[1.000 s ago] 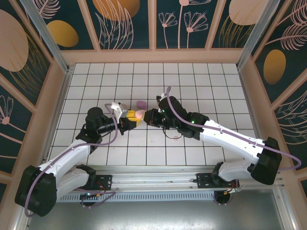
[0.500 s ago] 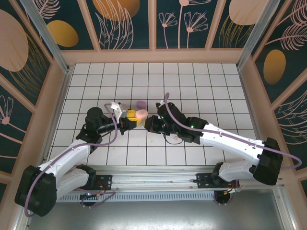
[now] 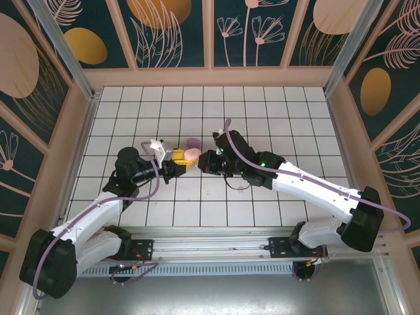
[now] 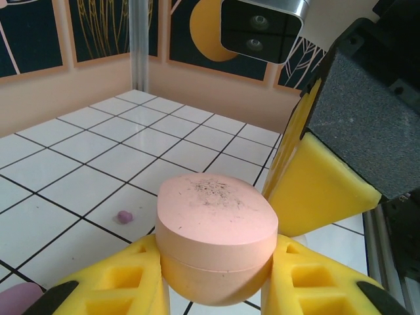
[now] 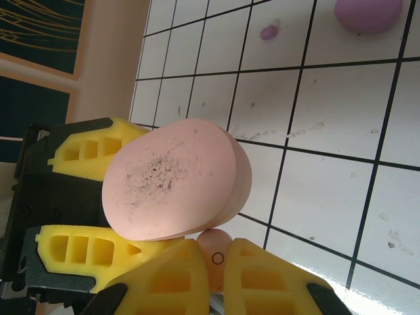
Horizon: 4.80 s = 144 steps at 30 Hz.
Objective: Insert wireless bluetooth earbuds into charging case
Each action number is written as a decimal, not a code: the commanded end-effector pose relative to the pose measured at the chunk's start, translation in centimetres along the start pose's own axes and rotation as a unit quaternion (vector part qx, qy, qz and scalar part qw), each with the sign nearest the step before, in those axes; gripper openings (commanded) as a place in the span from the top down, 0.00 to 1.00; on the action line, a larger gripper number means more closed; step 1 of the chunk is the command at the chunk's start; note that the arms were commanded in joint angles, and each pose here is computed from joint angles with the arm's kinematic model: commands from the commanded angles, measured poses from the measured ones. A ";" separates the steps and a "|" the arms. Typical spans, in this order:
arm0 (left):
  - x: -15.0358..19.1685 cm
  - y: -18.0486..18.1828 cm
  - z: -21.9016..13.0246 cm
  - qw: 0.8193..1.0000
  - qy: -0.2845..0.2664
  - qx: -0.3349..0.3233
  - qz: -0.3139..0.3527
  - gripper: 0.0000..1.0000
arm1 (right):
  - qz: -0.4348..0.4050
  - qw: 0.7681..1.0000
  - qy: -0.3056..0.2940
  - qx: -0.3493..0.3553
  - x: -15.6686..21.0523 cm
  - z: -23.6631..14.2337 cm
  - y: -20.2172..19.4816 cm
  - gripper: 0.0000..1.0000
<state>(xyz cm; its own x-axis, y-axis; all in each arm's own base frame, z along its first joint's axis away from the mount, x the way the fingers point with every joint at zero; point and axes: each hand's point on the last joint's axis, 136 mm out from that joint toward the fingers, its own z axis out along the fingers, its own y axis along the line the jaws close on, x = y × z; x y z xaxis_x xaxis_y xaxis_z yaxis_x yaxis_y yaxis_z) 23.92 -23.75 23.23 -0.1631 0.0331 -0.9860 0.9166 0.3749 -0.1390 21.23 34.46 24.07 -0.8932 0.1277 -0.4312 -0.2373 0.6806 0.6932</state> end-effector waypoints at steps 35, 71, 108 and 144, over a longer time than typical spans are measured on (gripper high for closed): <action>1.1 -1.6 0.4 0.999 0.024 0.043 0.008 1.00 | 0.012 0.996 -0.066 -0.055 -4.6 -1.5 2.7 0.96; -0.6 -1.4 0.7 0.999 0.006 0.040 0.022 1.00 | -0.057 0.997 -0.007 0.043 -0.5 1.6 1.1 0.96; 0.0 -1.1 0.8 0.999 0.010 0.035 0.017 1.00 | -0.073 0.996 -0.025 0.051 -1.5 -0.6 2.7 0.67; -0.1 -1.3 2.2 0.994 0.005 0.086 -0.071 1.00 | 0.079 0.982 -0.090 0.144 -3.3 -9.9 -10.2 0.66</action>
<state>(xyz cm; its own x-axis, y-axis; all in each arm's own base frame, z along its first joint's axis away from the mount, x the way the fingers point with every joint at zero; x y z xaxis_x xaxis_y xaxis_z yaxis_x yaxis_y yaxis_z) 23.40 -25.81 21.48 -0.3336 0.0269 -0.9423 0.9151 0.2494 -0.3168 23.47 22.32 29.58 -0.7599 0.3716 -0.5332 -0.0969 0.7465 0.6583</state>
